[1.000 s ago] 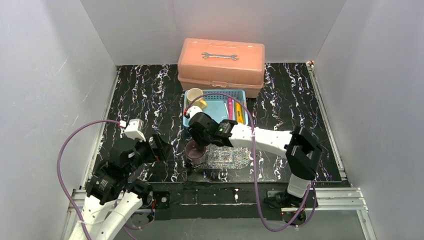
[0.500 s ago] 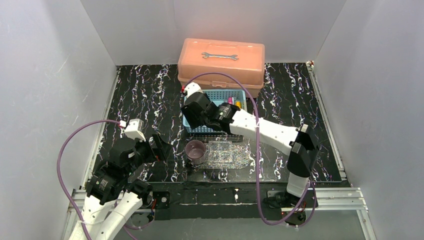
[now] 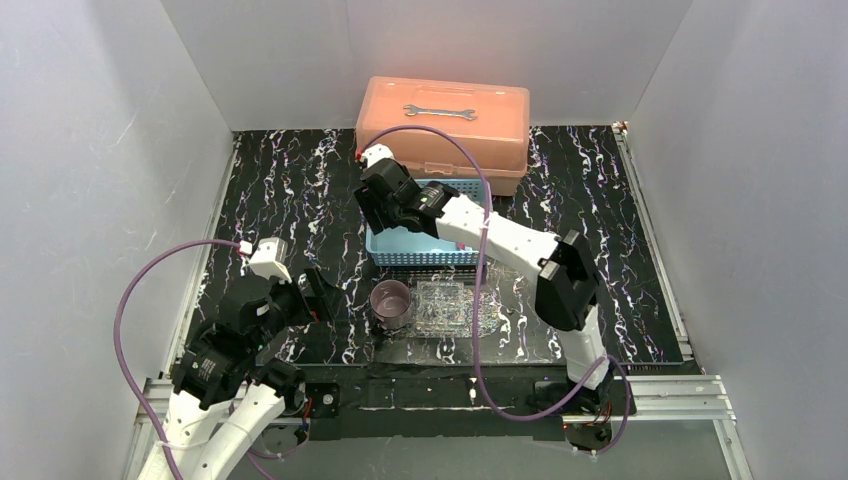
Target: Prepare toiletry sets of a toothbrush and toothpaste on the tray
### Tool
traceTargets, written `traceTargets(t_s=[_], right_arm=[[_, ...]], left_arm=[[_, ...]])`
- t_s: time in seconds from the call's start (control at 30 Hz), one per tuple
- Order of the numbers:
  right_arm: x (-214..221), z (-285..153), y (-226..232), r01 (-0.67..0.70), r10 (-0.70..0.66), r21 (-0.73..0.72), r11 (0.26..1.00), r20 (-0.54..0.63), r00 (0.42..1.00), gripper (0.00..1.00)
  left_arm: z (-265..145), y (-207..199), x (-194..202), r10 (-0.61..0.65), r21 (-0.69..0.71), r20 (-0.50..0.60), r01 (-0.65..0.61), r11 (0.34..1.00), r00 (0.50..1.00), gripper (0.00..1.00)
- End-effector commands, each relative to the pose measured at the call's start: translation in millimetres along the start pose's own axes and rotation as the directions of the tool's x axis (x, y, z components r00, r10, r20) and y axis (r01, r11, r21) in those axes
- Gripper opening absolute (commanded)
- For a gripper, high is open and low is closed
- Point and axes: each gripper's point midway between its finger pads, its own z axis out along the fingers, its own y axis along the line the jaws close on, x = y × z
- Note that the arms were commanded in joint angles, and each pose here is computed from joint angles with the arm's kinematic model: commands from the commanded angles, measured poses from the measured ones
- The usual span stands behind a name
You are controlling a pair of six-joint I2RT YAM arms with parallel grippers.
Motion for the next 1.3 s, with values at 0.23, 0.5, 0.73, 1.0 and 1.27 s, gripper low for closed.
traceTargets(t_s=[0.23,0.5,0.73,1.0,1.27], right_arm=[[-27,44,1,-0.004,0.005,-0.071,0.997,0.022,1.0,0.71],[-36,67,2,-0.024,0.028,-0.104,0.994,0.04,0.999,0.67],[-39,85,0,-0.013,0.019,-0.112,0.994,0.054,0.998,0.6],[-28,100,-4,-0.014,0.018,-0.102,0.995,0.029,0.999,0.51],[-21,104,-13,0.002,-0.001,-0.059,0.998,0.017,1.0,0.39]], left_arm=[[2,2,0,0.007,-0.019,-0.019,-0.008,1.0,1.0,0.99],[3,2,1,0.008,-0.02,-0.021,-0.008,1.0,1.0,0.99],[3,2,1,0.006,-0.022,-0.023,-0.007,1.0,1.0,0.99],[4,3,1,0.008,-0.025,-0.024,-0.008,1.0,1.0,0.99],[4,3,1,0.007,-0.027,-0.025,-0.008,1.0,1.0,0.99]])
